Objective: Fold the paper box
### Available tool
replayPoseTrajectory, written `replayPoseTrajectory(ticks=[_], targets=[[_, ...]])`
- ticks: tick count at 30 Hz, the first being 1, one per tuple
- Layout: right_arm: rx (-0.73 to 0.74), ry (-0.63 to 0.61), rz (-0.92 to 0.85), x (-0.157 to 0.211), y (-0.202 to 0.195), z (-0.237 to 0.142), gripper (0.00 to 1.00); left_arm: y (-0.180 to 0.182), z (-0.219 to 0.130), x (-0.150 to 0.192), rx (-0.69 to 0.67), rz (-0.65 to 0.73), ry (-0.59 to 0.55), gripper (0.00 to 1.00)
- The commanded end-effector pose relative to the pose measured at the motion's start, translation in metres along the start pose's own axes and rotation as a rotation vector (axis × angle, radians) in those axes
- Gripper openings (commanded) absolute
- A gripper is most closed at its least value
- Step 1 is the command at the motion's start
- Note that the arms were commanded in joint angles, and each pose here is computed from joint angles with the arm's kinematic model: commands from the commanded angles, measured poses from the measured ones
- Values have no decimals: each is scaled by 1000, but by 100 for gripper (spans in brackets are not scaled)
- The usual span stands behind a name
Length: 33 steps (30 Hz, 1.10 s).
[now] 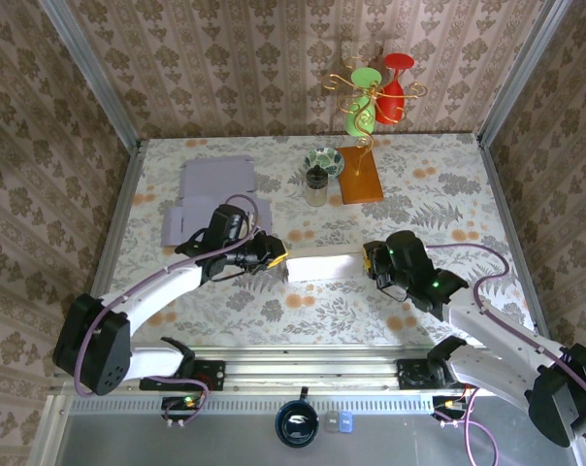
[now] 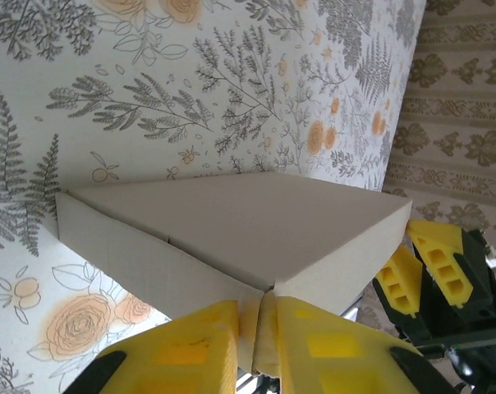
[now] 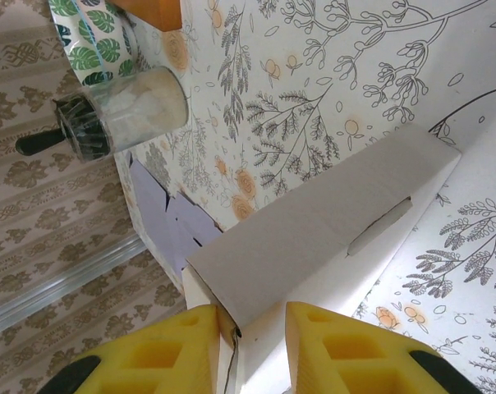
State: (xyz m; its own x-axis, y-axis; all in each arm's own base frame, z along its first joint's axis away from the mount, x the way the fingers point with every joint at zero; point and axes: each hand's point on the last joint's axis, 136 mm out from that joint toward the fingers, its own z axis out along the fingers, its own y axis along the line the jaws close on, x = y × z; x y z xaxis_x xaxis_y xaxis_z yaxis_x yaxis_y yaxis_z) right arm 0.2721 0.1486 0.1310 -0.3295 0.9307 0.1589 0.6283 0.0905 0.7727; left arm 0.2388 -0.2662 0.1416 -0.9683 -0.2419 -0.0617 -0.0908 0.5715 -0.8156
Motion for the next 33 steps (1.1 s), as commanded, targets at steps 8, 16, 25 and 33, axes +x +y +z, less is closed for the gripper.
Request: replayPoseTrajectory(ticks=[8, 16, 25, 33], targets=[[272, -65, 21, -17, -67, 4, 26, 76, 14, 41, -164, 61, 106, 13], [377, -81, 42, -20, -90, -3, 20, 93, 13, 52, -254, 174, 128, 9], [427, -60, 51, -15, -96, 1, 15, 98, 15, 58, -332, 319, 147, 6], [406, -55, 32, -16, -84, -1, 14, 102, 14, 59, -384, 390, 150, 5]])
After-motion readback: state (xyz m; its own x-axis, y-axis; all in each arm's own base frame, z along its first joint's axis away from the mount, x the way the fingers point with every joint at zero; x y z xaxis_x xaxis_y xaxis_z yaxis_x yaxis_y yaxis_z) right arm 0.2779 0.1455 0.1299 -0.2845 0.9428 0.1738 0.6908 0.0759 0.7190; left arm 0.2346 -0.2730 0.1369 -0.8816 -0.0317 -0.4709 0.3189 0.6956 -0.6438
